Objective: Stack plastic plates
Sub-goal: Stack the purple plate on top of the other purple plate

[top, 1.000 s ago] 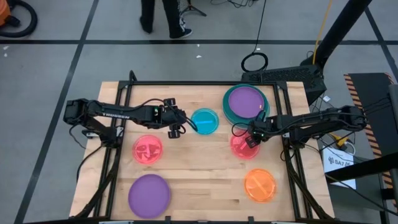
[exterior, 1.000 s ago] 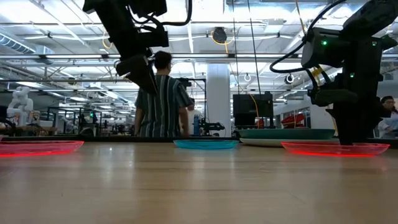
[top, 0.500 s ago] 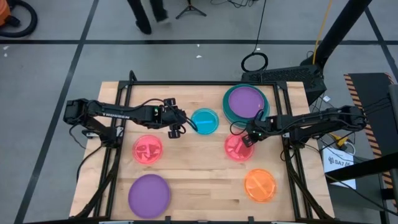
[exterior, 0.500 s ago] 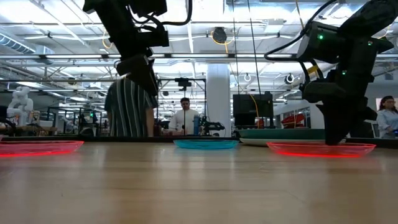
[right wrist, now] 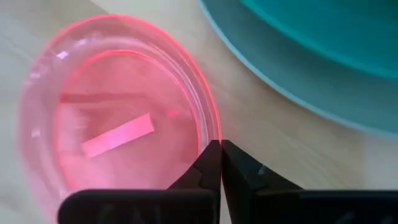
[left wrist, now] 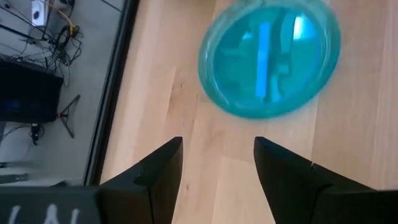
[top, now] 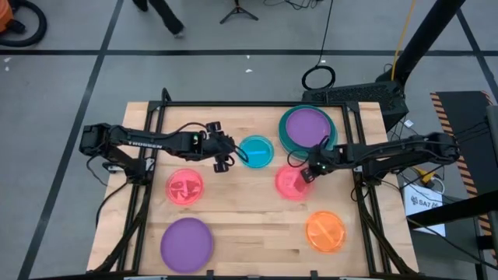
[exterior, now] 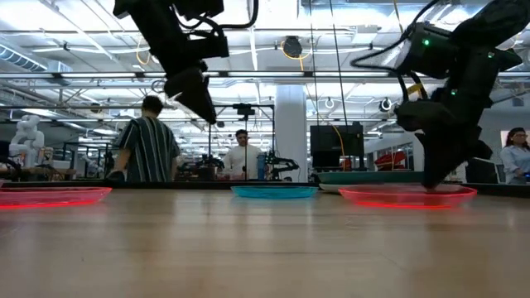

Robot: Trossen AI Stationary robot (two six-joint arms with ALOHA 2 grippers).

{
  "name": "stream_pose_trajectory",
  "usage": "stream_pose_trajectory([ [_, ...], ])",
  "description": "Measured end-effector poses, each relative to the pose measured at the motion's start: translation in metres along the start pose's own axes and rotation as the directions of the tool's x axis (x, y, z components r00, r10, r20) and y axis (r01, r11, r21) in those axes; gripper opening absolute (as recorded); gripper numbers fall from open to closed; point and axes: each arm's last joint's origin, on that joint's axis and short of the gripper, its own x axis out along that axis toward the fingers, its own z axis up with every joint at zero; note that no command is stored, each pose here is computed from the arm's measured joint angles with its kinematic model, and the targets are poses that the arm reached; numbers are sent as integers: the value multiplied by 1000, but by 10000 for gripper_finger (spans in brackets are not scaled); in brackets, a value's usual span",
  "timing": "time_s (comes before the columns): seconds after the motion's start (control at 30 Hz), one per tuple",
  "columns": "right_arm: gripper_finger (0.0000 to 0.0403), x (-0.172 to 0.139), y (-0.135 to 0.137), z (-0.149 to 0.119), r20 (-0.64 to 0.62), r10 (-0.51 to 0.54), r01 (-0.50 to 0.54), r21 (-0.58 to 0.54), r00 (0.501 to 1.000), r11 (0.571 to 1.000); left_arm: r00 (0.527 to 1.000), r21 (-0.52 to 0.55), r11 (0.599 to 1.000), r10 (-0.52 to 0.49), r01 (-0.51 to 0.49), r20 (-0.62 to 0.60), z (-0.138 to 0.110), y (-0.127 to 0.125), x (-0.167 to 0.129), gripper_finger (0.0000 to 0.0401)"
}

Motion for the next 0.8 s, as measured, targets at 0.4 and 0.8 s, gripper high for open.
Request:
stream_pose_trajectory([
  [0.4, 1, -9, 23, 20, 206, 252, -232, -116, 945, 966, 998, 8, 1000, -24, 24, 66, 7, -14, -7, 204],
  [0.8, 0, -13, 28, 30, 311, 310, -254, -209, 898, 944, 982, -132, 984, -94, 116, 162, 15, -47, -26, 204],
])
